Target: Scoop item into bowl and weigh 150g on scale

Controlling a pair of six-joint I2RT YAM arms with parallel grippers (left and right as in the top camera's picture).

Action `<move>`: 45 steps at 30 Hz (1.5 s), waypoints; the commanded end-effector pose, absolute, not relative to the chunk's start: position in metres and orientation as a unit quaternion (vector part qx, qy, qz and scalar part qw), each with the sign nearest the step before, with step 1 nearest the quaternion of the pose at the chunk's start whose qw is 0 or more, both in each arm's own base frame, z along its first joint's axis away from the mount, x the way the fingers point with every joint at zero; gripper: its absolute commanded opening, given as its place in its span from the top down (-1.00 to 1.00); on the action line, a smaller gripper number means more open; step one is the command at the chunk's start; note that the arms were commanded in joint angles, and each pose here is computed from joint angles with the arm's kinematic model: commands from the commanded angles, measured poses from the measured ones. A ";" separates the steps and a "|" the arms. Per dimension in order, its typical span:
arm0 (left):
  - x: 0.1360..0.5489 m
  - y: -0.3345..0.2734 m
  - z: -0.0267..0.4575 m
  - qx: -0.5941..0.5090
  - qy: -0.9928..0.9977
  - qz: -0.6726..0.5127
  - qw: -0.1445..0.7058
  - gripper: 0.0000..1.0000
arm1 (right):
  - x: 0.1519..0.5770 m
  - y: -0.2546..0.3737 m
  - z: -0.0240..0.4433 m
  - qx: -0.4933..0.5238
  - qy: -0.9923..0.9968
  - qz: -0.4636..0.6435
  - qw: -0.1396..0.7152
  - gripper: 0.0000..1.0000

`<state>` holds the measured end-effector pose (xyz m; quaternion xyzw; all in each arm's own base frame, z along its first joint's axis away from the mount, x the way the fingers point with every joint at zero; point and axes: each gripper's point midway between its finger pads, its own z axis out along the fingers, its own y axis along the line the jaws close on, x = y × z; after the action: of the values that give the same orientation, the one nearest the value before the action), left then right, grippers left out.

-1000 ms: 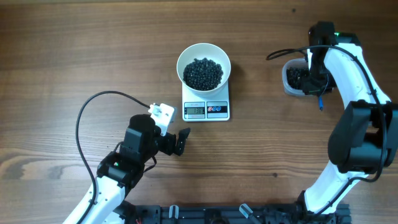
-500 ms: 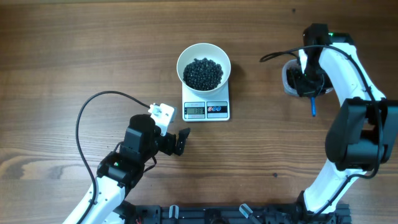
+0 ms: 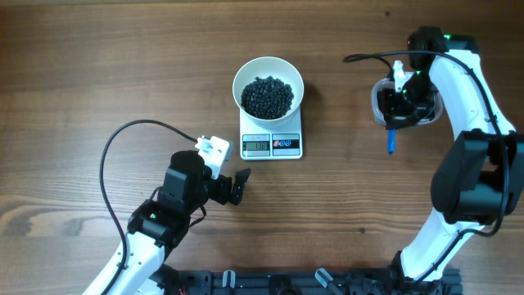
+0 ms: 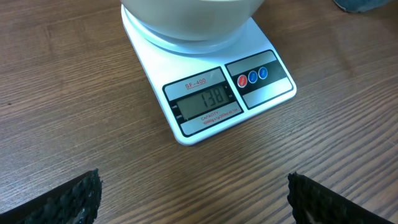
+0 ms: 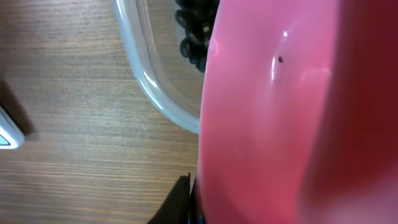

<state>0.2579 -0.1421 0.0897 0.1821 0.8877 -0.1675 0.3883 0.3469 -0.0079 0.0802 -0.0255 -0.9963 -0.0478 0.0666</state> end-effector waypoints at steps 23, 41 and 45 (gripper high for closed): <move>0.258 -0.140 0.090 0.174 0.889 -0.166 0.390 -1.00 | 0.323 0.057 0.190 -0.293 -0.941 -0.170 -0.015 -0.18; 0.258 -0.140 0.090 0.174 0.889 -0.166 0.390 -1.00 | 0.310 0.017 0.092 -0.377 -0.851 -0.328 -0.162 -0.17; 0.258 -0.140 0.090 0.174 0.889 -0.166 0.390 -1.00 | 0.341 0.012 0.069 -0.359 -0.850 -0.339 -0.180 -0.17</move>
<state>0.2578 -0.1419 0.0898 0.1819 0.8878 -0.1674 0.3883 0.3287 0.0140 0.0757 -0.3723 -0.8499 -0.3320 -0.1699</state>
